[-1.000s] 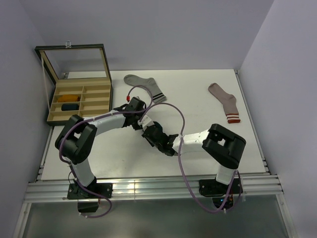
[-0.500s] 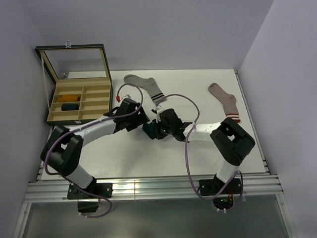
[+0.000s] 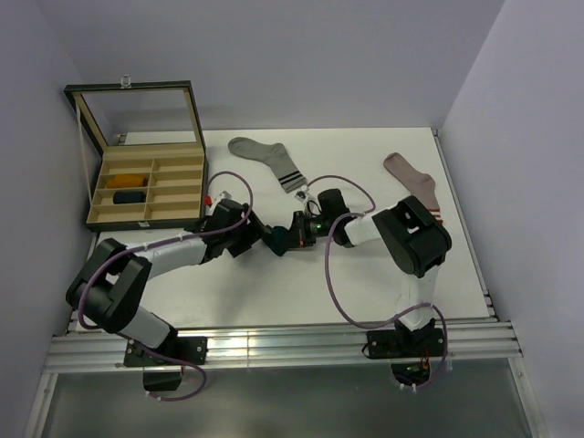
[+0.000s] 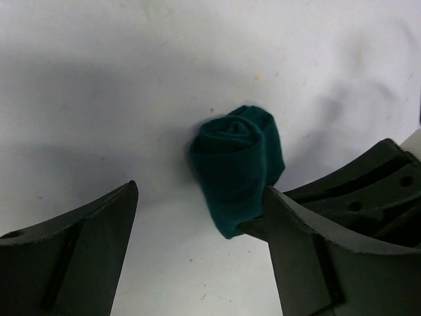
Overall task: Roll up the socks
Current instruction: Roll the sock at the center of the board.
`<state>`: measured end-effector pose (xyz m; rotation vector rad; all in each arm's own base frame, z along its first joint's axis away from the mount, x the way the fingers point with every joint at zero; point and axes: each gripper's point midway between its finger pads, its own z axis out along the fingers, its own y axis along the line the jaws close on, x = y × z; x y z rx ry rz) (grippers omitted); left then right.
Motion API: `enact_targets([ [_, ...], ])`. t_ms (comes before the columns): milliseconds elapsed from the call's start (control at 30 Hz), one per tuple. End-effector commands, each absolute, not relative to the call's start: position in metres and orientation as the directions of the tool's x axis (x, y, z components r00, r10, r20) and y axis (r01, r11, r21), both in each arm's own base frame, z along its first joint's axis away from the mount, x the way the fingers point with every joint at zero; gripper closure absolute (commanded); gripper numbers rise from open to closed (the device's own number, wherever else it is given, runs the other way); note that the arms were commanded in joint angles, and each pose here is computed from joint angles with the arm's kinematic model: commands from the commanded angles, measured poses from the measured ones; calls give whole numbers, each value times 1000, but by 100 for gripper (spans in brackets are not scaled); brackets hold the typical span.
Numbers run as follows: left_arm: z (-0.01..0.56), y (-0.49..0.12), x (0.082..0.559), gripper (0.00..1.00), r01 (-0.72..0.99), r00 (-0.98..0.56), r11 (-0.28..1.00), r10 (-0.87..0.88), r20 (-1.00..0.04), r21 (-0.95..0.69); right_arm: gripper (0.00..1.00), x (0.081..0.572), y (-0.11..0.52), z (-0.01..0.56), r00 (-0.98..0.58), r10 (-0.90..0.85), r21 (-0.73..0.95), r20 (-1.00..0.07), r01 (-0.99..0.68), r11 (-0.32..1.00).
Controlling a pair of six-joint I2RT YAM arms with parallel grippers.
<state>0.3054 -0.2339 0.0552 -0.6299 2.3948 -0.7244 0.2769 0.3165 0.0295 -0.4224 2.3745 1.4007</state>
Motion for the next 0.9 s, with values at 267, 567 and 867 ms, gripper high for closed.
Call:
enact_targets([
  [267, 53, -253, 316, 22, -245, -736, 686, -592, -329, -685, 100, 259, 305, -8, -985, -70, 854, -157, -171, 491],
  [567, 36, -250, 311, 34, -282, -749, 705, -586, -310, -651, 100, 265, 302, -14, -994, -43, 858, -100, -108, 502],
  [867, 19, -253, 310, 66, -283, -783, 754, -539, -310, -593, 95, 264, 299, -11, -992, -42, 842, -117, -122, 526],
])
